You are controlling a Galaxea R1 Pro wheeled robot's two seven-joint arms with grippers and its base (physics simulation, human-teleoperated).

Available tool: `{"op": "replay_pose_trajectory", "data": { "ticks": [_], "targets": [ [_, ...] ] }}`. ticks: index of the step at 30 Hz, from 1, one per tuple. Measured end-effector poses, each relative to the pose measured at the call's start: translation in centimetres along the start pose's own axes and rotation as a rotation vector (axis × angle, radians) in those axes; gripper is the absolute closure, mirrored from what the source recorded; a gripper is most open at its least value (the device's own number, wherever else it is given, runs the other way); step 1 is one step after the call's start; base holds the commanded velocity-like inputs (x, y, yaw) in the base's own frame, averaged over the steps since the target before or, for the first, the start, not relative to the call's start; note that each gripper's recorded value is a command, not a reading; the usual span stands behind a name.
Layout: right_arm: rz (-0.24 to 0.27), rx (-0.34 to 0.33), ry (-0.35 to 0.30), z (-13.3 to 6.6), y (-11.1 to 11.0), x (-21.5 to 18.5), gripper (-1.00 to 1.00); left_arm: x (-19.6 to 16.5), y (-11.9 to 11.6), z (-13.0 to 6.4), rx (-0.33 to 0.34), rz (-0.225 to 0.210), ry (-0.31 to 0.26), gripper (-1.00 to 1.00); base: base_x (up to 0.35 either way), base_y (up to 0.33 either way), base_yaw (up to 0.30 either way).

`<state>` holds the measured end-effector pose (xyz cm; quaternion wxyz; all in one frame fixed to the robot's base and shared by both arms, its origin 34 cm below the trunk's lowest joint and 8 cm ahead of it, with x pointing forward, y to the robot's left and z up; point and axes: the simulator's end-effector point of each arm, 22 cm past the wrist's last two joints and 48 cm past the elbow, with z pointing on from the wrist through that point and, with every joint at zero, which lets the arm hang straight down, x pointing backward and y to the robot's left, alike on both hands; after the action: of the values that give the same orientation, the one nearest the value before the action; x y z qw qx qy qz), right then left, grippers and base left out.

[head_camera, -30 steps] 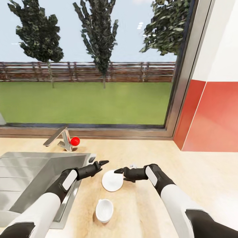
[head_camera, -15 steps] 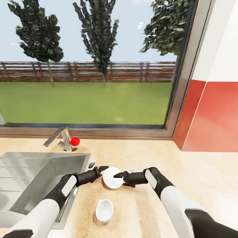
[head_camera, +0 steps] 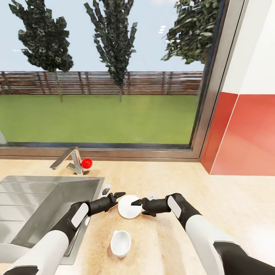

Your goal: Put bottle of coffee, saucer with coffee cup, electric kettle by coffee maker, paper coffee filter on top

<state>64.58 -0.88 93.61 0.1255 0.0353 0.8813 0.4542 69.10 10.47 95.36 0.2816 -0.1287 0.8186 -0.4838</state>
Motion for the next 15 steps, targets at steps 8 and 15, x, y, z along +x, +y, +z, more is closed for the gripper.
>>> {"op": "replay_pose_trajectory", "data": {
  "ticks": [8,15],
  "targets": [
    [0.0,0.0,0.0,0.0,0.0,0.0,-1.0,0.17,-0.28,0.2,0.007,-0.003,0.002,-1.0,0.0,0.0,0.0],
    [-0.002,0.001,0.001,0.07,0.05,0.04,-1.0,0.27,-0.43,0.31,0.01,-0.004,0.003,-1.0,0.0,0.0,0.0]
  ]
}}
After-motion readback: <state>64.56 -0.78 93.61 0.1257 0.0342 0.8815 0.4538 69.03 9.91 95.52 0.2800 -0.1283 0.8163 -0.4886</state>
